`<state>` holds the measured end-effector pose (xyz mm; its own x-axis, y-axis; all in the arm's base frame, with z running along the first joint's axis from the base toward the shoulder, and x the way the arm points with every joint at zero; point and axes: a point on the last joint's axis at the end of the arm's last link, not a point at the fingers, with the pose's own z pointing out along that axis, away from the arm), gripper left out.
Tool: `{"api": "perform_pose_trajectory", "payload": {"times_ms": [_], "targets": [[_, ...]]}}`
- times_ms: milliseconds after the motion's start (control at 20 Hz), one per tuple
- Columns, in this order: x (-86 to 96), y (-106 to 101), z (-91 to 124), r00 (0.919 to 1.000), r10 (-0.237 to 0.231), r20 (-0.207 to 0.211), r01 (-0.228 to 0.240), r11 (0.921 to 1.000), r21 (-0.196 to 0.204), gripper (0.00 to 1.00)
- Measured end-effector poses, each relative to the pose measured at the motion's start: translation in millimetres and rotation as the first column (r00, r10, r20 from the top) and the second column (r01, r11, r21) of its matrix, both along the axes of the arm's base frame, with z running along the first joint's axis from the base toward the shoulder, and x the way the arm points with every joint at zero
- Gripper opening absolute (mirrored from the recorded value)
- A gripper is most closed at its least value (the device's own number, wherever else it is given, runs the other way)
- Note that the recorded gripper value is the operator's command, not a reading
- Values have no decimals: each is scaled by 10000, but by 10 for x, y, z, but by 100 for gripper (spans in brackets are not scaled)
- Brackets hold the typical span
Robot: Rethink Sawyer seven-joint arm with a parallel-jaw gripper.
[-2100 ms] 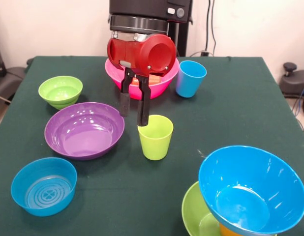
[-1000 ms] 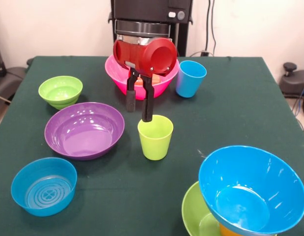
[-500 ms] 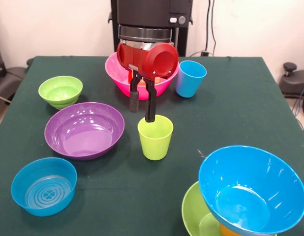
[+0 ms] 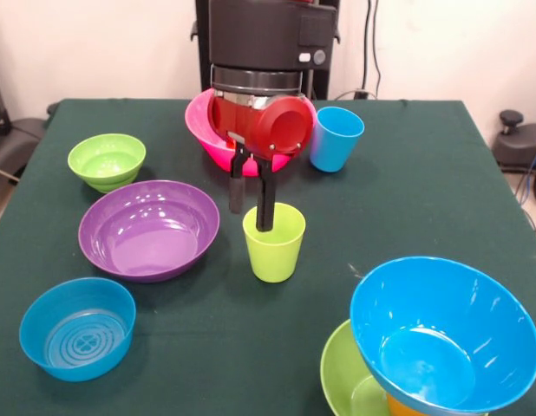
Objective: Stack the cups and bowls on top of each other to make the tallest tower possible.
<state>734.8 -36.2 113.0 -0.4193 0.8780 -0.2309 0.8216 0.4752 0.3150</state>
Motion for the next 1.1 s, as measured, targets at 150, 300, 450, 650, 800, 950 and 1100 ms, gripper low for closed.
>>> {"api": "perform_pose_trajectory", "payload": {"times_ms": [150, 300, 450, 650, 800, 950, 1100], "targets": [[-3, 1, -63, 10000, -8, 49, 8, 10000, -5, 100], [-34, 7, -179, 10000, -23, 9, 23, 10000, 44, 100], [-65, -32, -296, 9999, -138, -35, 139, 9995, 270, 100], [-121, -110, -465, 9992, -352, -175, 363, 9972, 647, 100], [-213, -195, -649, 9973, -563, -466, 606, 9932, 990, 100], [-342, -228, -843, 9941, -696, -837, 801, 9883, 1297, 100], [-417, -203, -946, 9920, -705, -1049, 853, 9859, 1442, 100]]}}
